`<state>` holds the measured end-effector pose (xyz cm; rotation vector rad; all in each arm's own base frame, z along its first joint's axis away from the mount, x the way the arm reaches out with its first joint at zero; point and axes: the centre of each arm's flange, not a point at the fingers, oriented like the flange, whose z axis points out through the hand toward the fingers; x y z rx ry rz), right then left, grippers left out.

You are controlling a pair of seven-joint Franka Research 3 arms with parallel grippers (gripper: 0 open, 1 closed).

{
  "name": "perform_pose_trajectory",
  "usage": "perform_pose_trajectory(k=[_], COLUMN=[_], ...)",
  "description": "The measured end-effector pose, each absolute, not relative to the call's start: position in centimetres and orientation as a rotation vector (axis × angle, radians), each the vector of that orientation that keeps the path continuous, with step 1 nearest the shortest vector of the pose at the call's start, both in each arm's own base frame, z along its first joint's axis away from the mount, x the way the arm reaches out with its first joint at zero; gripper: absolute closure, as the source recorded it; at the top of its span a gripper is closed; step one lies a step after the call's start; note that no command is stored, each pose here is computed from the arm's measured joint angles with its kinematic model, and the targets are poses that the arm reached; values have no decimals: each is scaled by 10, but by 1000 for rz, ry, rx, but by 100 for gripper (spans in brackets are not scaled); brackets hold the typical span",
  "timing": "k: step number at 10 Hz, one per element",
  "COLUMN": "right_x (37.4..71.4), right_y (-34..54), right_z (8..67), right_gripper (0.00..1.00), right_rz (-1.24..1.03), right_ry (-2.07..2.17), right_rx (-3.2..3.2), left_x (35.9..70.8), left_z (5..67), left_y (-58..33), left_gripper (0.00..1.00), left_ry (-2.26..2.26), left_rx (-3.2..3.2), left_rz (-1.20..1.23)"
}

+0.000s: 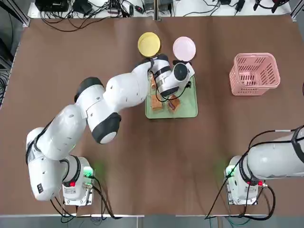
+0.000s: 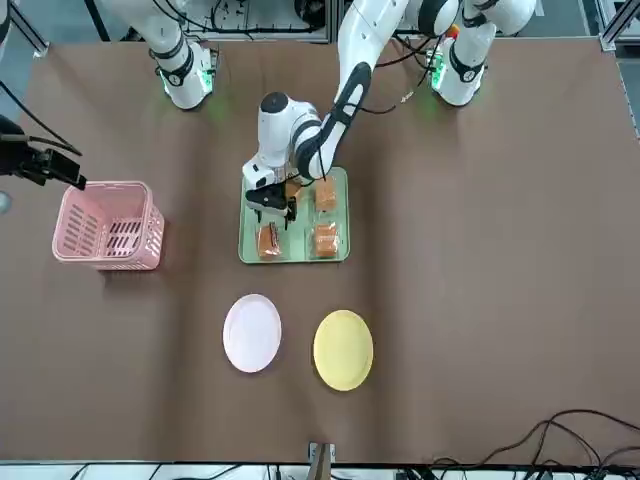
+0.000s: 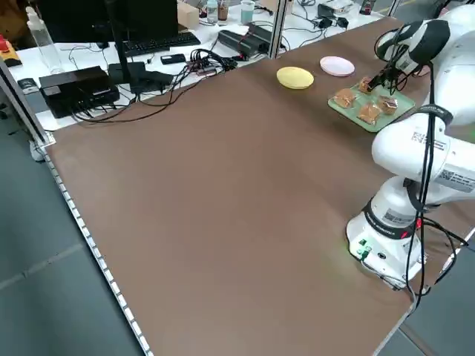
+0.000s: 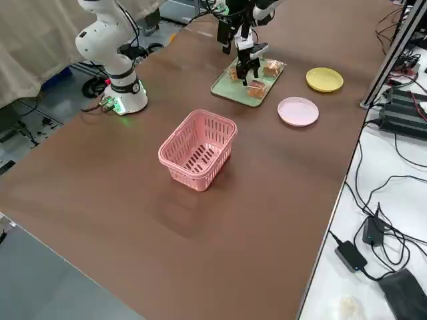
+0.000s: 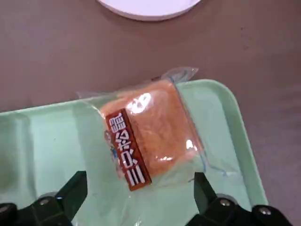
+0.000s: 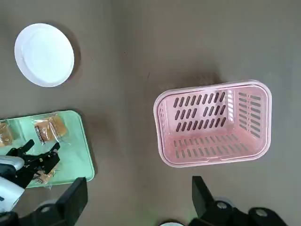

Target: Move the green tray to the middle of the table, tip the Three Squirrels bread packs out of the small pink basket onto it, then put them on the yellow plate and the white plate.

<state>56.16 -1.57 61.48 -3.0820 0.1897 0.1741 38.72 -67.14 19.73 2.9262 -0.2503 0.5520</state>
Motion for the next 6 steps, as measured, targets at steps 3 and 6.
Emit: perform_pose_trajectory(k=[3, 6], right_x=[562, 562], right_y=[-16, -16], right_z=[615, 615], right_gripper=[2, 2], right_rz=[175, 175], right_ry=[190, 190], right_rx=[-3082, -3082], left_x=[397, 403], left_z=[211, 202], left_y=[-675, -673], left_gripper=[0, 0], left_ry=[-230, -226], left_rx=[2795, 2754], left_rz=[611, 625])
